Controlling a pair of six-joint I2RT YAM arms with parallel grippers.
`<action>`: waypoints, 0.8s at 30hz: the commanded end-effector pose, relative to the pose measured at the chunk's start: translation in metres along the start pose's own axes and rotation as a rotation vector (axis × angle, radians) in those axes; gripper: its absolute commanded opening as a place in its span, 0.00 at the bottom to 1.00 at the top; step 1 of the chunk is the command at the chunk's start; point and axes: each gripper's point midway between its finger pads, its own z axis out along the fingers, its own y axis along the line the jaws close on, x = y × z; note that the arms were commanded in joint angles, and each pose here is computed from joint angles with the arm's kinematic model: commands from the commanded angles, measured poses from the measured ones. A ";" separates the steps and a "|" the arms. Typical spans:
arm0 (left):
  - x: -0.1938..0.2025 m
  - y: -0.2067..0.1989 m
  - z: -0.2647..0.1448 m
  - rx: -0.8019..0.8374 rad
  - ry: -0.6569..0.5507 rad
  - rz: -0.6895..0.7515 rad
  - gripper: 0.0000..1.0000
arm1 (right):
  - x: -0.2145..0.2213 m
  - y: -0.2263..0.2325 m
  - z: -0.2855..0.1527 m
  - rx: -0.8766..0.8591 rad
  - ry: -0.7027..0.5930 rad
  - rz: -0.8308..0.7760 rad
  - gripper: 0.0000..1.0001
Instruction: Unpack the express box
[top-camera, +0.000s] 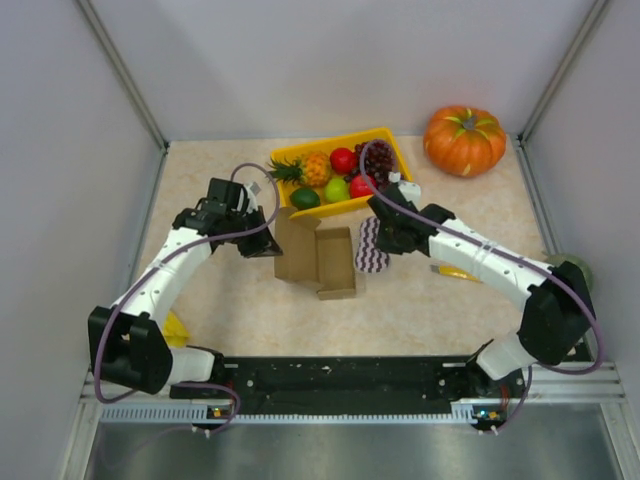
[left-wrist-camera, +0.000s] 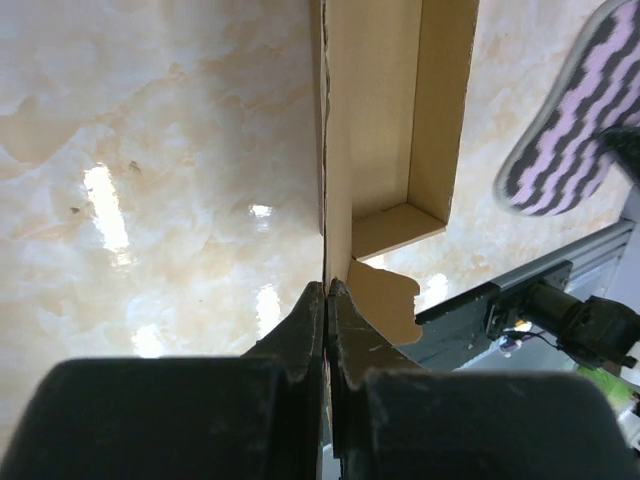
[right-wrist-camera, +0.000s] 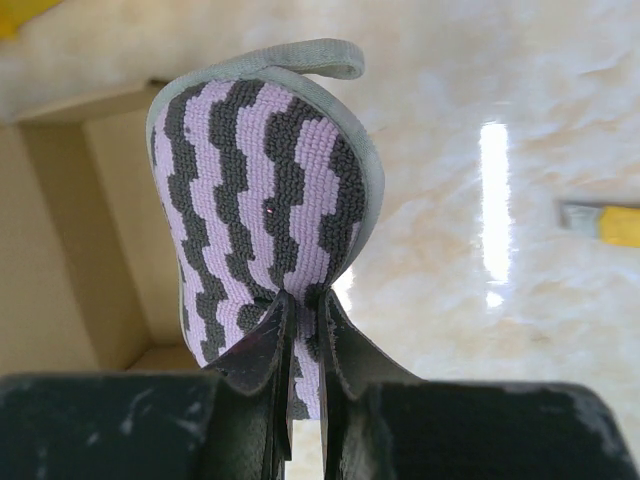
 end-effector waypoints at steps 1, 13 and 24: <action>-0.015 0.000 -0.013 -0.052 -0.045 0.077 0.03 | -0.022 -0.037 0.004 0.079 -0.054 0.033 0.00; -0.013 -0.006 -0.009 -0.017 0.002 0.093 0.37 | 0.013 -0.088 0.085 0.191 0.100 0.013 0.00; -0.031 -0.041 -0.037 0.096 -0.111 0.152 0.76 | 0.010 -0.097 0.058 0.208 0.055 0.081 0.61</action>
